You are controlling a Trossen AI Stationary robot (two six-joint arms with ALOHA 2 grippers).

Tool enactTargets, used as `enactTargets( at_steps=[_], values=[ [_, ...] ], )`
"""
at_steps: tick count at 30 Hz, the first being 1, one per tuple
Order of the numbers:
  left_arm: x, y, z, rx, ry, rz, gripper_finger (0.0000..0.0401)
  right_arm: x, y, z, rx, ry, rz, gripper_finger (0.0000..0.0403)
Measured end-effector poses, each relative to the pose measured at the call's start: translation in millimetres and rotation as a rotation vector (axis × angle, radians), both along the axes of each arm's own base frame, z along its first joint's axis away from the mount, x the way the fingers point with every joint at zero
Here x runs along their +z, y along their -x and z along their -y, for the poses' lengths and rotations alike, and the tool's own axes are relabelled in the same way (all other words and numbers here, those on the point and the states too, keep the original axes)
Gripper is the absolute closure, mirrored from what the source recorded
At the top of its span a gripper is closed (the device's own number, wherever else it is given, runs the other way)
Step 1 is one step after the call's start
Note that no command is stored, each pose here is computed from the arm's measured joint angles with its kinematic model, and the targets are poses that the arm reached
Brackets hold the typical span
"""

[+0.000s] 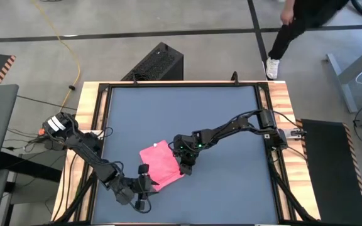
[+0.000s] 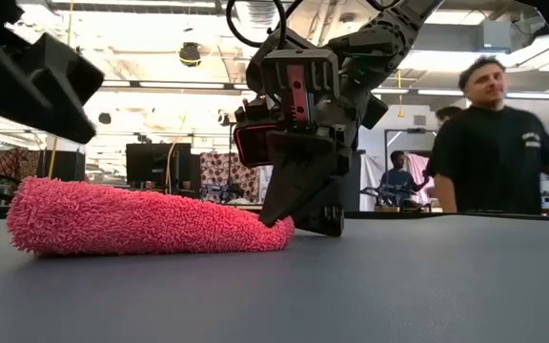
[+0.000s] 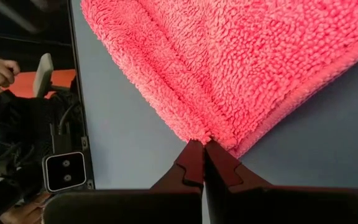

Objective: Roll towel
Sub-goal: Roll the red towel

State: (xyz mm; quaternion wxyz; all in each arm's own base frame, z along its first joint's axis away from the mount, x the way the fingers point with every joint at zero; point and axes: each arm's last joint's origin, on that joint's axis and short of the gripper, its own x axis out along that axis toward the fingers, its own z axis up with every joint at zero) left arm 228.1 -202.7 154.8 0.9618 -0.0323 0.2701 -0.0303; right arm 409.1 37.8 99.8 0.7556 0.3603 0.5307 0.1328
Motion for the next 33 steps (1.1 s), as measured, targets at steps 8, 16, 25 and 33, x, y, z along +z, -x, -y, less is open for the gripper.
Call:
enactTargets(
  at_steps=[8,16,25,33],
  values=[
    [-17.4,0.0,3.3,0.053,0.019,-0.039,0.0222,0.0,-0.2,0.6,-0.003,-0.001,0.001,0.0386],
    [-28.1,-2.0,4.8,0.099,0.038,-0.045,0.0226,0.0,-0.3,0.8,-0.006,-0.001,0.002,0.0386],
    [-31.5,0.4,1.9,0.176,0.088,-0.077,0.0321,0.1,-0.5,0.8,-0.016,-0.007,-0.004,0.0384],
    [-36.2,1.7,2.9,0.187,0.189,-0.141,0.0398,0.6,-2.5,1.2,-0.089,0.001,-0.022,0.0371]
  ],
)
